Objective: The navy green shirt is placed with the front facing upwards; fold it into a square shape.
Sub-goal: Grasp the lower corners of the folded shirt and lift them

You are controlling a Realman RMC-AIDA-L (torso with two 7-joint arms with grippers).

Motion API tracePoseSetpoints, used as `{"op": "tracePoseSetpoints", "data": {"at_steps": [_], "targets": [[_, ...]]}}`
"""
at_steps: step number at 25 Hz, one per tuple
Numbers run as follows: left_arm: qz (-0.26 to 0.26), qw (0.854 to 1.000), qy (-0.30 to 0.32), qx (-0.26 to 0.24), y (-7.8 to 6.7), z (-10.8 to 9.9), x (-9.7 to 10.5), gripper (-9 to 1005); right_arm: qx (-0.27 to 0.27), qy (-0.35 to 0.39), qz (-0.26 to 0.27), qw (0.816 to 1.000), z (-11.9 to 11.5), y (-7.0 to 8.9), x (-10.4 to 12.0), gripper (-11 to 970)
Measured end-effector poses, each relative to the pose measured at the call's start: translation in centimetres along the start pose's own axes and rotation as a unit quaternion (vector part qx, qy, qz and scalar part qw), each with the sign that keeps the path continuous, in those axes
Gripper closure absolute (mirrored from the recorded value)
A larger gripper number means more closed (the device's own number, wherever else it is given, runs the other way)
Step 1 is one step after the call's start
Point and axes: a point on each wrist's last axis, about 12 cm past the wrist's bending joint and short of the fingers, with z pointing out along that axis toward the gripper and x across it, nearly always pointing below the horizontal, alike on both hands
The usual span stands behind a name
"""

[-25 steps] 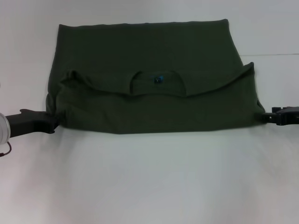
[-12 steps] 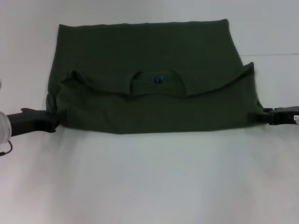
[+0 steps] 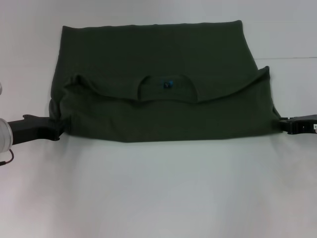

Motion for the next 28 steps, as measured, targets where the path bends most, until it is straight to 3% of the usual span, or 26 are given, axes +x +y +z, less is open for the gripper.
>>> {"op": "tracePoseSetpoints", "data": {"at_steps": [4, 9, 17, 23, 28], "targets": [[0.002, 1.000, 0.000, 0.001, 0.0, 0.0, 0.0, 947, 0.000, 0.000, 0.000, 1.000, 0.0, 0.0, 0.0, 783], [0.005, 1.000, 0.000, 0.006, -0.1, 0.0, 0.0, 946, 0.000, -0.003, -0.001, 1.000, -0.1, 0.0, 0.0, 923], [0.027, 0.999, -0.001, 0.043, -0.5, -1.1, 0.4, 947, -0.017, -0.002, -0.027, 0.999, -0.7, 0.3, 1.1, 923], [0.036, 0.998, -0.003, 0.058, -0.4, -2.6, 0.9, 947, -0.025, -0.018, -0.034, 0.999, -2.1, 0.3, 3.1, 923], [0.053, 0.994, 0.000, 0.098, -1.0, -4.4, 2.1, 946, -0.047, -0.034, -0.039, 0.998, -3.8, 0.1, 5.5, 923]]}}
